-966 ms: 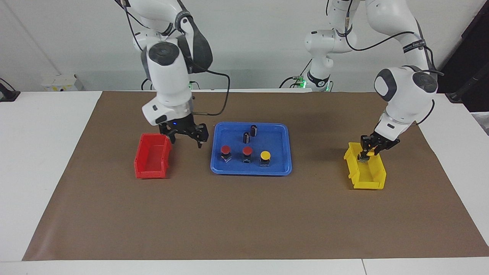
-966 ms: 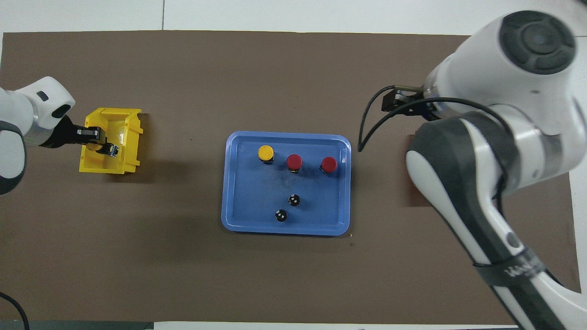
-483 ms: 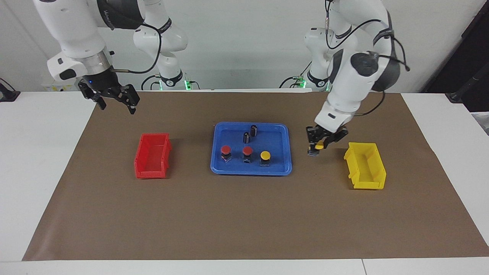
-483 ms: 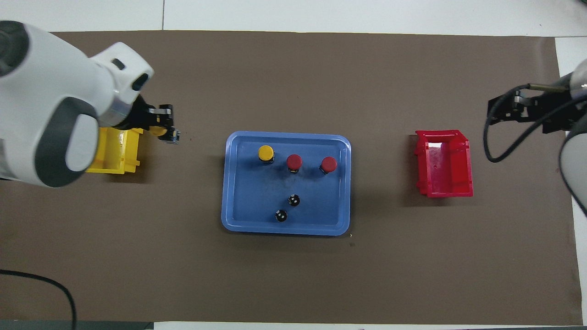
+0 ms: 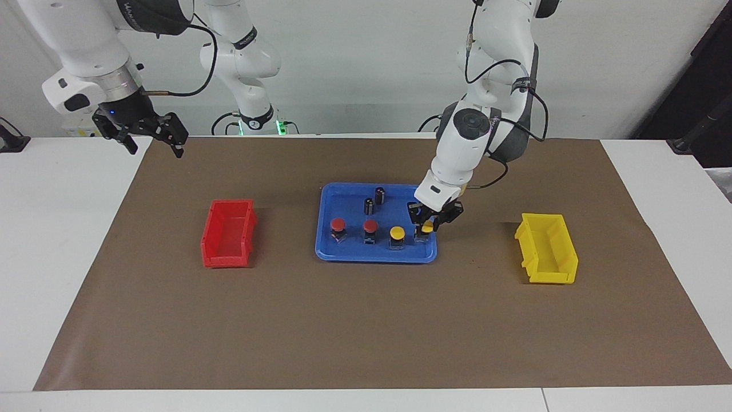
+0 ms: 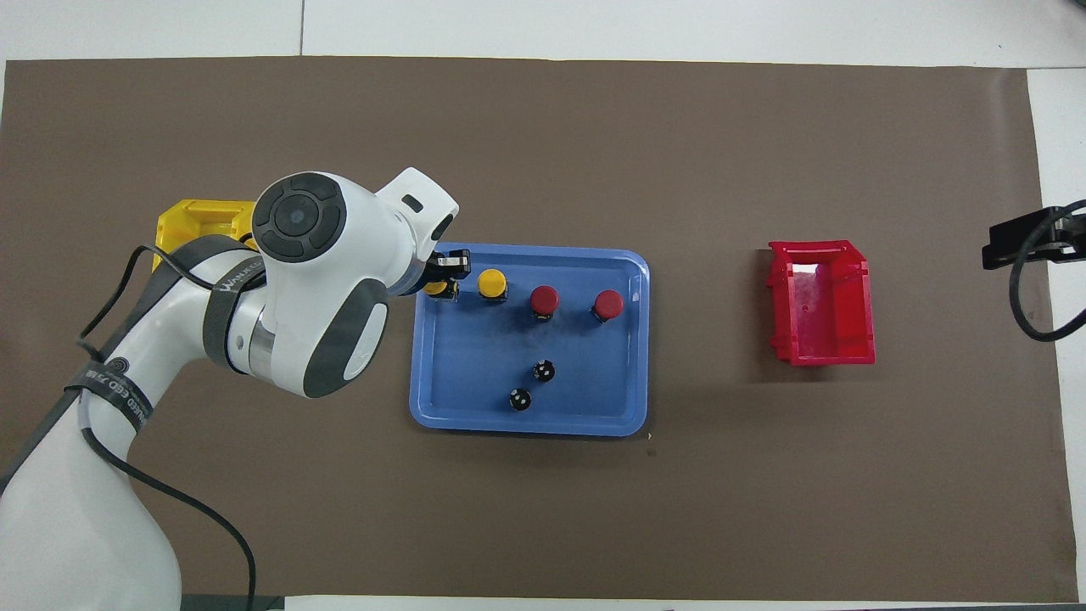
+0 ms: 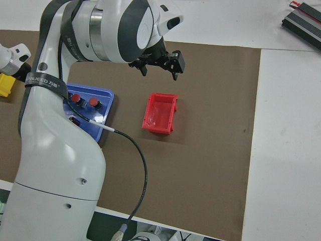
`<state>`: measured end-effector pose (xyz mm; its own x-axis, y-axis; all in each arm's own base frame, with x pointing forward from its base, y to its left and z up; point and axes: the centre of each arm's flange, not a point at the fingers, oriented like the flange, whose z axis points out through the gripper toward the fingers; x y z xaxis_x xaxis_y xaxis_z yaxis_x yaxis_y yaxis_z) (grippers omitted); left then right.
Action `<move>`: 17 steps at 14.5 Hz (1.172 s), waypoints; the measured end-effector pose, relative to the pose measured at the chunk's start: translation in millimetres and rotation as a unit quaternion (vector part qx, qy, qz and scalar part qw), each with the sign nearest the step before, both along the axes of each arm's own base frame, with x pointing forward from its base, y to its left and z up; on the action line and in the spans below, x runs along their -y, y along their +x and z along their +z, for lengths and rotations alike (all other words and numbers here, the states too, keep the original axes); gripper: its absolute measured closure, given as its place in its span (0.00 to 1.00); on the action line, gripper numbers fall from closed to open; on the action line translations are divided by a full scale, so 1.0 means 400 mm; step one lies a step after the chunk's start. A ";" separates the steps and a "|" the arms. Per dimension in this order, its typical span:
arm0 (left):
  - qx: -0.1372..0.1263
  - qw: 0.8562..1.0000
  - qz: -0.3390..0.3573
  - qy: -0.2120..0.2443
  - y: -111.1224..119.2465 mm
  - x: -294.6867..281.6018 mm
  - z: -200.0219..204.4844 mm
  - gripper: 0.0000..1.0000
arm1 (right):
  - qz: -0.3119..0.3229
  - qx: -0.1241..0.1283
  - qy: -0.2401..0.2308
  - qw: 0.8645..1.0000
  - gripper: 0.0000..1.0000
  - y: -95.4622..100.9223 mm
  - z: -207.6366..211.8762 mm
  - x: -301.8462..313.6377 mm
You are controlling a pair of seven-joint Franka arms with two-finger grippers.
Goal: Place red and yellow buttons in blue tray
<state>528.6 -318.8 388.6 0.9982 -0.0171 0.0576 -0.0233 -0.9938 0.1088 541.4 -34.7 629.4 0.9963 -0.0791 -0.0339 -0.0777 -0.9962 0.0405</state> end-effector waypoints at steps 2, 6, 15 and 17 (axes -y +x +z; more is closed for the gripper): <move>0.003 1.000 0.001 -0.001 -0.006 -0.005 -0.025 0.59 | 0.000 0.000 0.011 1.000 0.00 0.000 0.000 -0.006; 0.000 1.000 0.007 0.001 -0.010 -0.006 -0.053 0.59 | 0.000 0.000 0.013 1.000 0.00 0.000 -0.003 -0.007; -0.032 0.999 0.002 0.019 0.094 -0.275 0.061 0.00 | 0.001 -0.002 0.013 1.000 0.00 0.000 -0.007 -0.007; -0.035 0.999 -0.013 0.021 0.131 -0.427 0.183 0.00 | 0.001 -0.002 0.013 1.000 0.00 0.000 -0.007 -0.007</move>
<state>581.0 -148.0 461.6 0.9990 -0.0435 -0.0138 -0.0424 -0.9967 0.0686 541.4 -32.0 626.5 0.9963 -0.0756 -0.0406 -0.0751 -0.9971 0.0149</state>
